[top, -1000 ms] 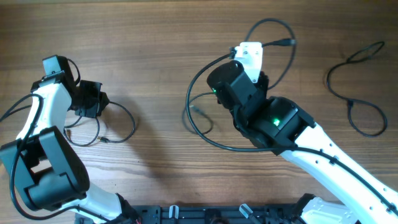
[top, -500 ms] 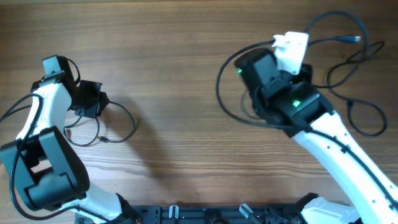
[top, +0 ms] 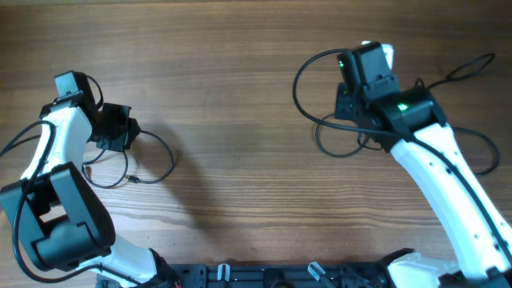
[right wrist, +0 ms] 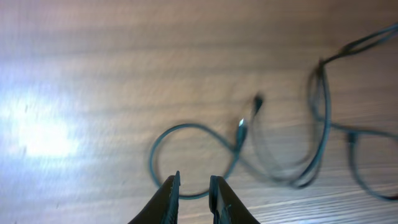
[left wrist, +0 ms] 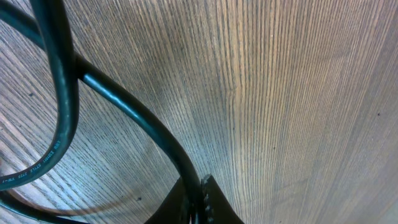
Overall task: Untangle cables
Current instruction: 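Carry the cable to the right side and lower it there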
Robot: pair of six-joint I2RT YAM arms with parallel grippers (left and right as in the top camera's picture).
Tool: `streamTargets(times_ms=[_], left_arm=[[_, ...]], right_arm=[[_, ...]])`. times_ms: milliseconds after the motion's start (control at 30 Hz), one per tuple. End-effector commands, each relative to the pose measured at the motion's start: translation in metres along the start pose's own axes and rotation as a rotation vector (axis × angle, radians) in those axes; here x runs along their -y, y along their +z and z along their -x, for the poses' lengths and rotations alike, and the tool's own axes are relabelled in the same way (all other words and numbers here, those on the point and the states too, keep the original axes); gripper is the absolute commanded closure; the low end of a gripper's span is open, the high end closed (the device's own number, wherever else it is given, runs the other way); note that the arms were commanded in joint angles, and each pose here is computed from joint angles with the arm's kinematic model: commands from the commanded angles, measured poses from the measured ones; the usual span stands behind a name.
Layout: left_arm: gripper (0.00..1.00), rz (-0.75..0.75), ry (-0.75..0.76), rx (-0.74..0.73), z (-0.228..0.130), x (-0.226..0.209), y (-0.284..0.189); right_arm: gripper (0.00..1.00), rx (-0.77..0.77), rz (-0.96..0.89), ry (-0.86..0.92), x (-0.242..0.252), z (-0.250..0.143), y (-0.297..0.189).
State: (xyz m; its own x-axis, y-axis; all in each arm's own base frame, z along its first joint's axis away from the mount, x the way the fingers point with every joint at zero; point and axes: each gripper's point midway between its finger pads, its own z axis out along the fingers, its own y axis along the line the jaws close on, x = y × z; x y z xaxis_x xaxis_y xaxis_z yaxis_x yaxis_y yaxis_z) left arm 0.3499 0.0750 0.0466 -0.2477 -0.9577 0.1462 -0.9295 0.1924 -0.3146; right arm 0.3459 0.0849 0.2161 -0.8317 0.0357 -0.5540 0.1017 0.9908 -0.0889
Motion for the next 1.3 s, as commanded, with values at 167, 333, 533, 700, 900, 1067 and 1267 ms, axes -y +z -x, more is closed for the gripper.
streamTargets(times_ms=[167, 333, 533, 700, 900, 1067, 1267], left_arm=[[0.91, 0.023, -0.010, 0.000, -0.001, -0.005, 0.005], [0.91, 0.023, -0.010, 0.000, -0.001, -0.005, 0.005], [0.90, 0.022, -0.009, 0.000, -0.001, -0.005, 0.005], [0.90, 0.023, -0.010, 0.000, -0.001, -0.005, 0.005], [0.90, 0.023, -0.010, 0.000, -0.001, -0.005, 0.005], [0.90, 0.023, -0.010, 0.000, -0.001, -0.005, 0.005], [0.89, 0.023, -0.010, 0.000, -0.001, -0.005, 0.005]], right_arm=[[0.62, -0.272, 0.005, -0.095, -0.022, -0.047, 0.058], [0.34, -0.408, -0.018, -0.129, -0.029, -0.075, 0.090], [0.22, -0.515, -0.036, -0.155, -0.034, -0.099, 0.118], [0.25, -0.545, -0.032, -0.152, -0.042, -0.109, 0.141], [0.48, -0.589, 0.137, -0.102, -0.076, -0.117, 0.151], [0.55, -0.577, 0.142, -0.099, -0.078, -0.115, 0.152], [0.80, -0.572, 0.144, -0.098, -0.078, -0.114, 0.153]])
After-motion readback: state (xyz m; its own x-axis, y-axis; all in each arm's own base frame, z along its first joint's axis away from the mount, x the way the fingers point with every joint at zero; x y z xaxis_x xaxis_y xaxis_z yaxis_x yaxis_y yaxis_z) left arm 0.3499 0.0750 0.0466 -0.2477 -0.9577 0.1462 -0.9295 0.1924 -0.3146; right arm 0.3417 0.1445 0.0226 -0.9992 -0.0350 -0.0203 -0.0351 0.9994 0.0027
